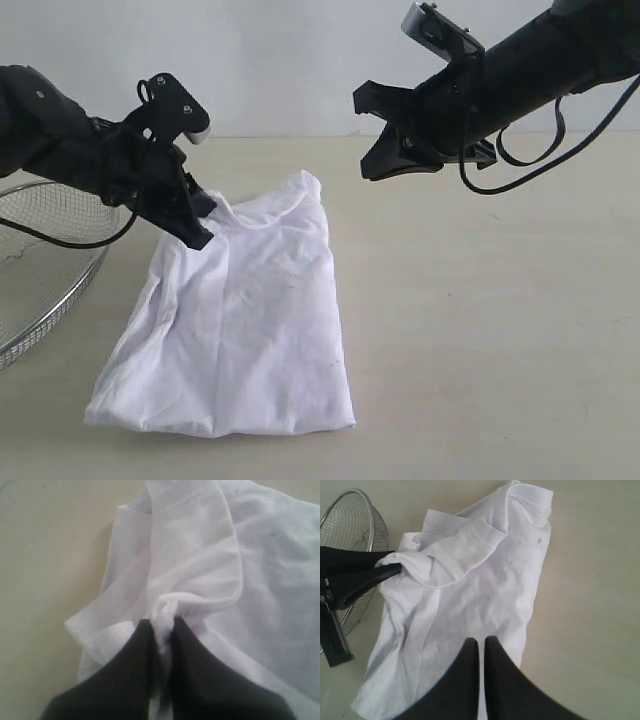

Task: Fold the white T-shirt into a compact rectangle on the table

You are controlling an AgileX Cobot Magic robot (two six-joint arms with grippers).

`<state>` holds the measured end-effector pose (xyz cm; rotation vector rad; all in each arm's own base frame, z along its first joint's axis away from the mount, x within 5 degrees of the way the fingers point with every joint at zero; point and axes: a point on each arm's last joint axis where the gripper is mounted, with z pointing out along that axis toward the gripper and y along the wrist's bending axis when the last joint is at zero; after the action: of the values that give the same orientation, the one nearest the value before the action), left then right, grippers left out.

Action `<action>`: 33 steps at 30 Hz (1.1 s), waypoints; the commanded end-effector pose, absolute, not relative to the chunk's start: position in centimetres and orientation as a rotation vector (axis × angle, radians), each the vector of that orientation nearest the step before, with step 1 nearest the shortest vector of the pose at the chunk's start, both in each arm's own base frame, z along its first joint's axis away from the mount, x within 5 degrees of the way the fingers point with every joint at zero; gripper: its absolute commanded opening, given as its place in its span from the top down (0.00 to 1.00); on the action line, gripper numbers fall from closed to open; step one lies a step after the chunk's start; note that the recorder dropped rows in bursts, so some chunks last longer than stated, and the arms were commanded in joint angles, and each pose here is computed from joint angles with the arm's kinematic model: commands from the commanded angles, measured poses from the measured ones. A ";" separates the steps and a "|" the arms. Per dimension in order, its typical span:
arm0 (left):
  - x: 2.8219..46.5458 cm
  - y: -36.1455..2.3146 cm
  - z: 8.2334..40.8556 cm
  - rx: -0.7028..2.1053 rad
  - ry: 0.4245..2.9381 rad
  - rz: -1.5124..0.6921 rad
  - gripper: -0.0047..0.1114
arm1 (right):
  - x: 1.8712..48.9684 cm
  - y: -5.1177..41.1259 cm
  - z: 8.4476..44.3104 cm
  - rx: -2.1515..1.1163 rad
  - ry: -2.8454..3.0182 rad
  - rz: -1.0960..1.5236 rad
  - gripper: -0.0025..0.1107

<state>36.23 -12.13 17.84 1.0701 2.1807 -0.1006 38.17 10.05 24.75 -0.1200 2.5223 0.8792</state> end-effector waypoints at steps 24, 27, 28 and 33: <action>38.1 -7.6 19.2 0.658 2.209 0.003 0.51 | 37.8 9.9 25.3 -0.156 2.527 0.895 0.98; 38.2 -6.9 19.2 0.640 2.216 0.009 0.51 | 37.8 9.9 25.3 -0.156 2.527 0.895 0.98; 38.2 -6.6 19.2 0.631 2.221 0.012 0.51 | 37.8 9.9 25.3 -0.156 2.527 0.895 0.98; 38.1 -6.5 20.7 0.642 2.179 0.027 0.51 | 37.8 9.9 25.3 -0.157 2.527 0.894 0.98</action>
<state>38.24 -6.59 19.31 0.6606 2.2128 0.0226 37.90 10.17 24.72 -0.1405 2.5419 0.9021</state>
